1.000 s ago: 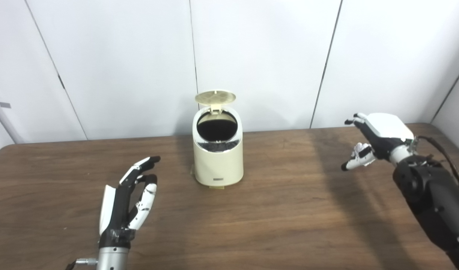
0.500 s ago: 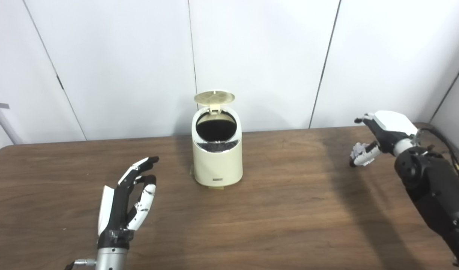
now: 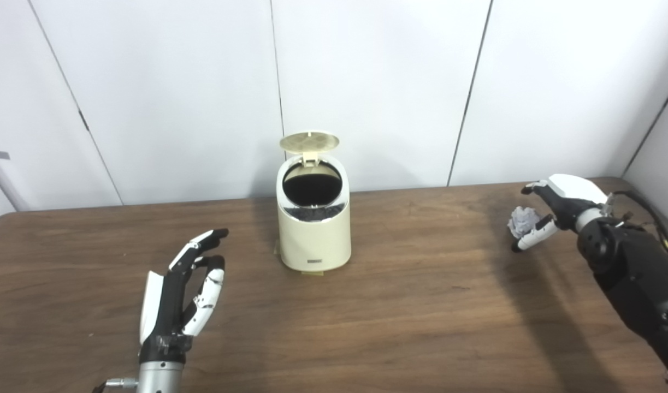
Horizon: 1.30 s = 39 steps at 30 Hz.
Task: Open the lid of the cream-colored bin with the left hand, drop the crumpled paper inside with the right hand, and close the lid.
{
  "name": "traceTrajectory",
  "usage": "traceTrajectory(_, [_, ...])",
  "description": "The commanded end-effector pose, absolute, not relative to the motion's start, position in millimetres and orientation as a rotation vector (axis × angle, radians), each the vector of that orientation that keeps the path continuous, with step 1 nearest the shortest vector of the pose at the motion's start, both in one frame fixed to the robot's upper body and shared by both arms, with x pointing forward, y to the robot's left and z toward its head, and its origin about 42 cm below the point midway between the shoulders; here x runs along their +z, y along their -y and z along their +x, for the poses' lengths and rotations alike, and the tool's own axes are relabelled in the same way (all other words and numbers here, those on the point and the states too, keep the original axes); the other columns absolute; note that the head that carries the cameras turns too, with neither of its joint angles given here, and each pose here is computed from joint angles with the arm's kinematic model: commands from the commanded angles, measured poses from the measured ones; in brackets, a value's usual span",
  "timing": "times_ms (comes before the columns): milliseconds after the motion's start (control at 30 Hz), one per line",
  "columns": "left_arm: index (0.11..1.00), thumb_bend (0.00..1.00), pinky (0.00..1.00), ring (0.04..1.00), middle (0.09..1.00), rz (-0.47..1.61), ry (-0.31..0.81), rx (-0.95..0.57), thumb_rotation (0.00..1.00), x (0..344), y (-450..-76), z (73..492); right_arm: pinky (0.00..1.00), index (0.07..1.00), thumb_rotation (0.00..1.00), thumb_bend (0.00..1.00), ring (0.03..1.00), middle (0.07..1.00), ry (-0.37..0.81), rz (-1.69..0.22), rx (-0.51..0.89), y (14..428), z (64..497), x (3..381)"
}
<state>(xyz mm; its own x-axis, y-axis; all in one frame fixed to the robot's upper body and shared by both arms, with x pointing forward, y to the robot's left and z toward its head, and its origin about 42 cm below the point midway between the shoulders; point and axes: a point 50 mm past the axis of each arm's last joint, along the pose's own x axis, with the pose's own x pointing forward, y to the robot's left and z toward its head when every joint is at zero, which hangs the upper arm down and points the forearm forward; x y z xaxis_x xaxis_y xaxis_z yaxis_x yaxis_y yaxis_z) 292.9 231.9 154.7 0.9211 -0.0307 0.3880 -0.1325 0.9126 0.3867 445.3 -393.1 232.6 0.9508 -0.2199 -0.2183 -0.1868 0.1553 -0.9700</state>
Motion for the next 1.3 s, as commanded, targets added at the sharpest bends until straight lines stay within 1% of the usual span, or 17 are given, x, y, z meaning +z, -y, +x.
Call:
traceTrajectory(0, [0.798, 0.32, 0.72, 0.810, 0.817, 0.424, 0.497, 0.064, 0.76, 171, -229, 299, 0.65, 0.885, 0.30, 0.97, 0.881, 0.952, -0.284, -1.433, -0.098, 404, 456, 269])
traceTrajectory(33, [0.797, 0.32, 0.72, 0.810, 0.816, 0.424, 0.497, 0.065, 0.76, 171, -229, 299, 0.66, 0.887, 0.30, 0.97, 0.883, 0.953, -0.284, -1.427, -0.096, 405, 455, 268])
traceTrajectory(133, [0.797, 0.32, 0.72, 0.810, 0.817, 0.423, 0.498, 0.066, 0.75, 170, -229, 299, 0.66, 0.889, 0.25, 0.94, 0.893, 0.957, -0.282, -1.407, -0.087, 404, 455, 268])
traceTrajectory(267, [0.796, 0.33, 0.71, 0.808, 0.815, 0.426, 0.499, 0.071, 0.77, 170, -229, 299, 0.68, 0.893, 0.22, 0.93, 0.896, 0.963, -0.283, -1.403, -0.058, 407, 459, 264])
traceTrajectory(500, [0.796, 0.32, 0.71, 0.805, 0.814, 0.420, 0.501, 0.072, 0.76, 170, -229, 300, 0.68, 0.882, 0.17, 0.93, 0.869, 0.937, -0.286, -1.407, -0.021, 403, 466, 263])
traceTrajectory(567, [0.797, 0.32, 0.71, 0.805, 0.815, 0.418, 0.502, 0.073, 0.75, 170, -229, 300, 0.67, 0.875, 0.18, 0.94, 0.852, 0.929, -0.302, -1.410, -0.009, 399, 466, 265])
traceTrajectory(733, [0.798, 0.33, 0.71, 0.806, 0.815, 0.414, 0.501, 0.075, 0.75, 171, -230, 300, 0.64, 0.870, 0.19, 0.93, 0.826, 0.942, -0.349, -1.428, 0.023, 397, 469, 265])
traceTrajectory(867, [0.798, 0.33, 0.71, 0.806, 0.815, 0.410, 0.506, 0.070, 0.75, 171, -232, 300, 0.63, 0.870, 0.21, 0.95, 0.798, 0.927, -0.349, -1.440, 0.031, 395, 469, 263])
traceTrajectory(967, [0.797, 0.33, 0.71, 0.805, 0.813, 0.405, 0.504, 0.071, 0.74, 171, -233, 300, 0.63, 0.871, 0.22, 0.94, 0.801, 0.927, -0.344, -1.439, 0.035, 395, 470, 260])
traceTrajectory(1067, [0.797, 0.32, 0.71, 0.809, 0.816, 0.388, 0.496, 0.070, 0.70, 170, -235, 300, 0.64, 0.870, 0.23, 0.94, 0.800, 0.926, -0.337, -1.443, 0.041, 393, 470, 258])
traceTrajectory(1200, [0.798, 0.32, 0.70, 0.805, 0.816, 0.384, 0.498, 0.068, 0.69, 168, -238, 300, 0.62, 0.853, 0.20, 0.91, 0.796, 0.925, -0.328, -1.456, 0.048, 390, 472, 257])
traceTrajectory(1267, [0.799, 0.32, 0.70, 0.805, 0.816, 0.383, 0.496, 0.067, 0.69, 168, -239, 300, 0.62, 0.848, 0.19, 0.90, 0.796, 0.923, -0.342, -1.461, 0.050, 390, 474, 256])
